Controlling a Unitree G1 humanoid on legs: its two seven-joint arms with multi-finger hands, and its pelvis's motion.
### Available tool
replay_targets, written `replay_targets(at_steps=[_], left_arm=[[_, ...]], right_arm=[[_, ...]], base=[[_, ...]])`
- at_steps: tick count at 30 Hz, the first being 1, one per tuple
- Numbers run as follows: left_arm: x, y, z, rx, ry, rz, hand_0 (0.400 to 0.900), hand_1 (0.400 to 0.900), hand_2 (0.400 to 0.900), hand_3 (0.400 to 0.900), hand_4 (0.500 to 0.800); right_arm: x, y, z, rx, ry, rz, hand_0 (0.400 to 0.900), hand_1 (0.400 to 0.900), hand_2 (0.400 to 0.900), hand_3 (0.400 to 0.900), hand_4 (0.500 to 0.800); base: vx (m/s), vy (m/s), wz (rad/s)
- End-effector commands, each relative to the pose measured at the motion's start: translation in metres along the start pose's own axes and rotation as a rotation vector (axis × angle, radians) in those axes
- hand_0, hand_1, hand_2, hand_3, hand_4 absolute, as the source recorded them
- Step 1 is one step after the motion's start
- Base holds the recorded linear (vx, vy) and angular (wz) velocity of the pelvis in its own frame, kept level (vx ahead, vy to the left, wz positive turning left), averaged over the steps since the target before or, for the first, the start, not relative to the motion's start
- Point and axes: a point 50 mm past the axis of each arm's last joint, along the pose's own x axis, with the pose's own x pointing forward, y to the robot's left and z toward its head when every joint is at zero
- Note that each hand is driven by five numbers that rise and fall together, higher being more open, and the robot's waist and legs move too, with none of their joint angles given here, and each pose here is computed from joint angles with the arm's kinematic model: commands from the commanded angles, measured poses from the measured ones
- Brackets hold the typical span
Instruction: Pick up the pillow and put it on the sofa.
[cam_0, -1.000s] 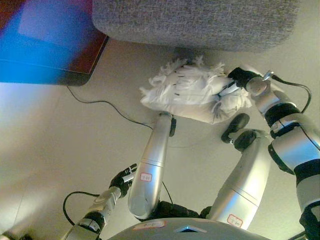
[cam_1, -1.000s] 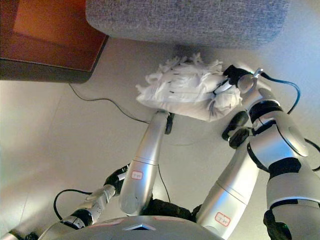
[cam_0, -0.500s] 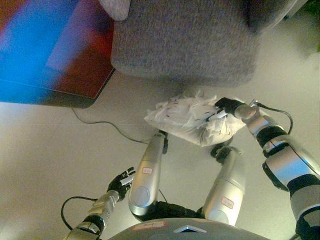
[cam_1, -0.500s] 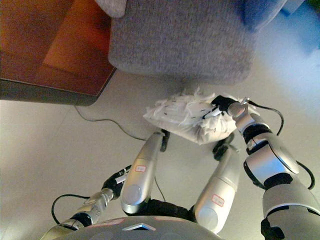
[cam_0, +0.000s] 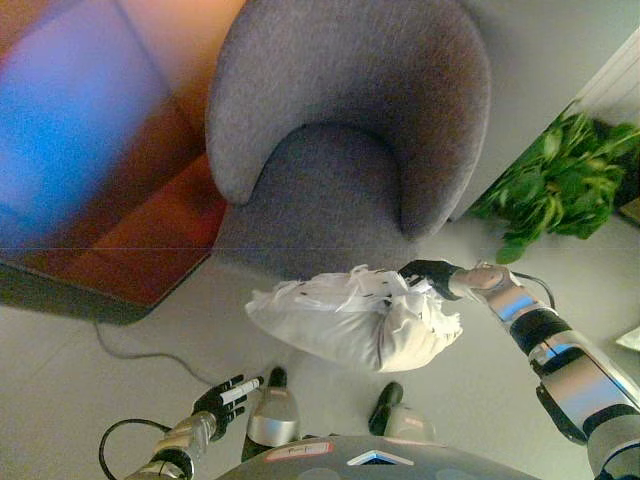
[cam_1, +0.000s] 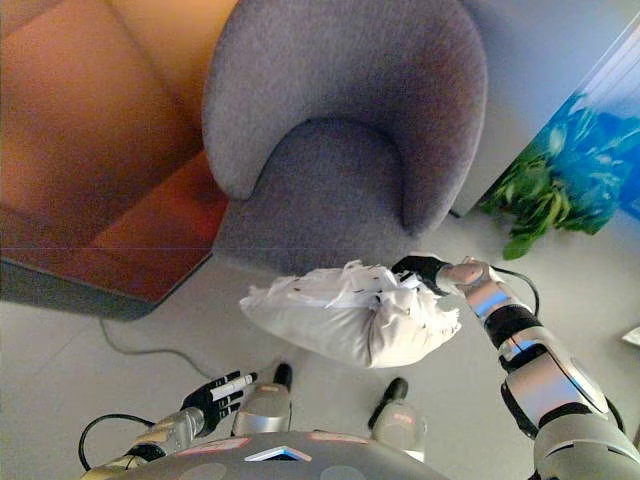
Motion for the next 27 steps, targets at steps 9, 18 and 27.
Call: replay_targets(at_steps=[9, 18, 27], left_arm=[[-0.006, 0.033, -0.005, 0.105, 0.093, 0.113, 0.9, 0.9, 0.9, 0.9, 0.8], [-0.006, 0.033, -0.006, 0.107, 0.113, 0.133, 0.9, 0.9, 0.9, 0.9, 0.8], [-0.008, 0.037, -0.013, 0.055, 0.128, 0.167, 0.9, 0.9, 0.9, 0.9, 0.8]], right_arm=[[-0.07, -0.051, 0.152, -0.045, -0.61, 0.011, 0.4, 0.4, 0.4, 0.4, 0.5], [-0.142, -0.12, 0.203, -0.103, -0.682, -0.327, 0.4, 0.4, 0.4, 0.4, 0.5], [-0.209, -0.158, 0.238, -0.112, -0.67, -0.675, 0.4, 0.4, 0.4, 0.4, 0.5]], base=[[0.007, -0.019, -0.01], [0.014, 0.01, 0.03], [0.044, 0.012, 0.12]])
